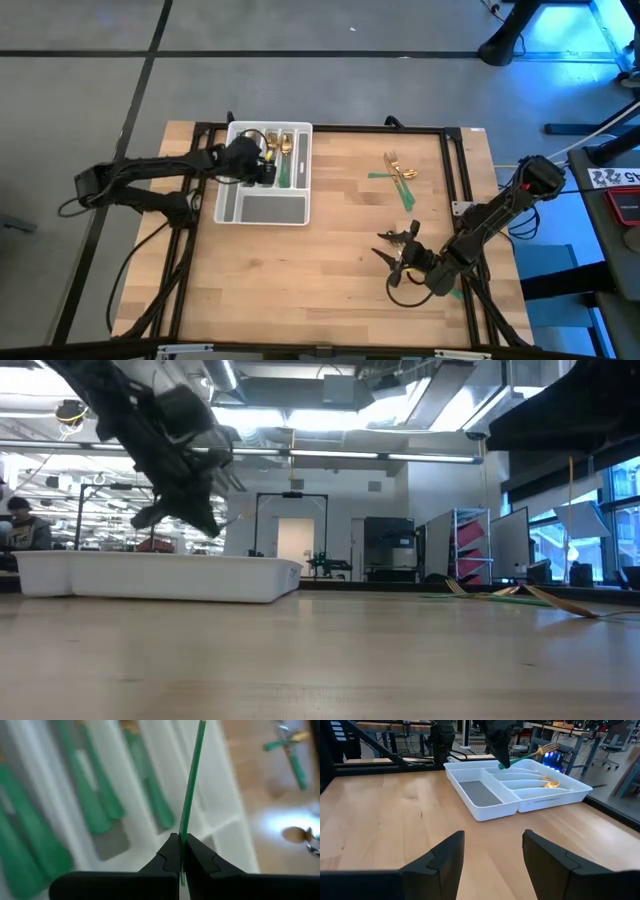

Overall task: Sort silverware
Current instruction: Put the green fork into the white cutlery tray

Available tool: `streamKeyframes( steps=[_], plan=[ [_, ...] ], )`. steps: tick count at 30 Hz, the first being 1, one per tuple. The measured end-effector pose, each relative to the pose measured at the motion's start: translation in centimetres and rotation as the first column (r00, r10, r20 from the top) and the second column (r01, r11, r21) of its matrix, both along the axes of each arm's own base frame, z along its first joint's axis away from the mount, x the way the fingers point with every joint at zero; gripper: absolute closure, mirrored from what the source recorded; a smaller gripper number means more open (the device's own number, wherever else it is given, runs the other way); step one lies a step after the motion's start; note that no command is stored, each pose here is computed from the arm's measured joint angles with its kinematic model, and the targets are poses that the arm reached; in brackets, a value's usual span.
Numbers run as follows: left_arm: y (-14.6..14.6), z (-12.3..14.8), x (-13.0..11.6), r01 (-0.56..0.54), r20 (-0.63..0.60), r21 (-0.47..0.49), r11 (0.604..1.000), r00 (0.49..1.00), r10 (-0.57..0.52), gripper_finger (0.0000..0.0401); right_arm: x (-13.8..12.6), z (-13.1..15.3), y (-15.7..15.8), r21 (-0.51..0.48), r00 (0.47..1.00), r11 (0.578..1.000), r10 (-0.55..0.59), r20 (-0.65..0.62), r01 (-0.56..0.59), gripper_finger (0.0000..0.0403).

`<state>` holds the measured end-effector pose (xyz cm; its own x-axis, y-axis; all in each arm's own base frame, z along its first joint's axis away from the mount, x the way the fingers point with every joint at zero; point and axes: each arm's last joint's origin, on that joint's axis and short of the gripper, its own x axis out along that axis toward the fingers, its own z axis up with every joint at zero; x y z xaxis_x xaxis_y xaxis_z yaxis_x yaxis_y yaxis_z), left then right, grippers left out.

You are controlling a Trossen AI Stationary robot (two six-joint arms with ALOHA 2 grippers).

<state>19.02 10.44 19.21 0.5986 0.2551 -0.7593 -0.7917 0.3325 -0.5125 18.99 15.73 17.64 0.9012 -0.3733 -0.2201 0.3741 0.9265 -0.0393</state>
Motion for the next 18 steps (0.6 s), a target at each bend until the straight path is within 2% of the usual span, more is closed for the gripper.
streamKeyframes(
  steps=[3, 8, 13, 18],
  plan=[
    [1.4, -0.9, -0.4, -0.045, -0.021, -0.051, 0.998, 0.999, 0.044, 0.0401, 0.0, -0.1, 0.0, 0.001, 1.0, 1.0, -0.001, -0.001, 0.001, 0.0205],
    [2.7, -3.0, -0.3, -0.07, -0.09, -0.127, 0.989, 0.994, 0.059, 0.0401, 0.1, 0.0, 0.1, 0.012, 1.0, 1.0, -0.002, 0.01, 0.001, 0.0205],
    [3.7, -4.0, -0.7, -0.107, -0.133, -0.14, 0.984, 0.987, 0.088, 0.0394, 0.1, 0.0, 0.1, 0.013, 1.0, 1.0, -0.001, 0.011, 0.001, 0.0205],
    [4.5, -4.0, -1.1, -0.127, -0.119, -0.12, 0.985, 0.986, 0.113, 0.0378, 0.1, 0.1, 0.1, 0.021, 1.0, 1.0, -0.001, 0.019, 0.001, 0.0205]
  ],
)
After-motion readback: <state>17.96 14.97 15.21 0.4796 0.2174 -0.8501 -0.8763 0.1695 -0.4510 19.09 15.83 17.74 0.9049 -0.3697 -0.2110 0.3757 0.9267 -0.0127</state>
